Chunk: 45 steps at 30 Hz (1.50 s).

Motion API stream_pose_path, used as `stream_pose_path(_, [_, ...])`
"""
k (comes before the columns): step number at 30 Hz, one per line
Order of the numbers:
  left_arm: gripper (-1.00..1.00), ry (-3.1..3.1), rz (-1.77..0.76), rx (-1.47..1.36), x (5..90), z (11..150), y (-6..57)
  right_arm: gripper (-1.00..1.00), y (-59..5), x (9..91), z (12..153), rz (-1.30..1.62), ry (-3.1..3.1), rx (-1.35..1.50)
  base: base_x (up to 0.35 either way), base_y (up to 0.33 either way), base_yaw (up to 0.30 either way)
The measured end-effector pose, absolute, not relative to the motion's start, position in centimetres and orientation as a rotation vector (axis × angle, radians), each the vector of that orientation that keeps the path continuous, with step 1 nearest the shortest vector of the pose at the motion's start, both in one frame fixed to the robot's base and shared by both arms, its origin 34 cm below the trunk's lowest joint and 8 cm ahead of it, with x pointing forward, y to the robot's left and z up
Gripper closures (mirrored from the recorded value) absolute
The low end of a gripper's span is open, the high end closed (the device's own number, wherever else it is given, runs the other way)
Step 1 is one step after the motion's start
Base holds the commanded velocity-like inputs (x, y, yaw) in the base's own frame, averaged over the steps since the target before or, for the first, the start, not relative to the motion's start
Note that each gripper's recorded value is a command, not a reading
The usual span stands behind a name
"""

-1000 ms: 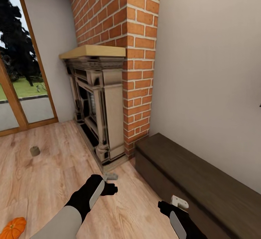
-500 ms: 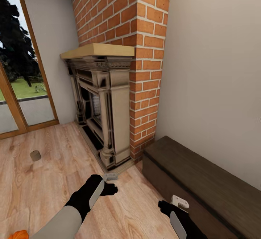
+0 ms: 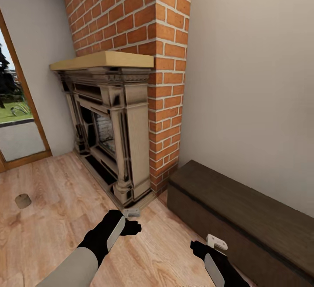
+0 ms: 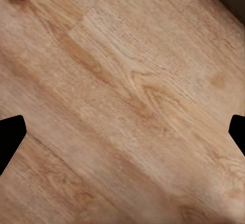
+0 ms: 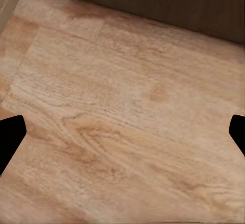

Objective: Place each of the two pumpkins and all three candles from the living room inside a cabinet in the living room (use any cabinet), then make sure every cabinet is closed, and position the cauldron so it is next to a table in the living room.

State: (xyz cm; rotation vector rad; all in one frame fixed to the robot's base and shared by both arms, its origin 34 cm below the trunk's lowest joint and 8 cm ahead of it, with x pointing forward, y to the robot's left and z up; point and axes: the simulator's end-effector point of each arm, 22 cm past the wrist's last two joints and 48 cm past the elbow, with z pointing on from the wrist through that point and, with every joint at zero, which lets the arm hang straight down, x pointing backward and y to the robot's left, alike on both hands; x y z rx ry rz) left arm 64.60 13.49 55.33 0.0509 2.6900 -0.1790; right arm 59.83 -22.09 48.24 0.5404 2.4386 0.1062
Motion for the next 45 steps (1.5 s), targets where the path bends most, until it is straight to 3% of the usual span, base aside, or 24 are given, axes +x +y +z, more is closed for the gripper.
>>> stream_pose_path(12, [-1.00, 2.691, -0.175, 0.053, 64.56, 55.28, 13.58, -1.00, -22.08, 59.80, 48.23, 0.107, 2.439, 0.541, 0.036, 0.292, -0.287])
stream_pose_path(45, [-1.00, 2.681, -0.176, 0.052, 64.87, 55.62, 13.57, -1.00, -22.12, 59.82, 48.21, 0.108, 2.438, 0.546, 0.001, 0.097, -0.287])
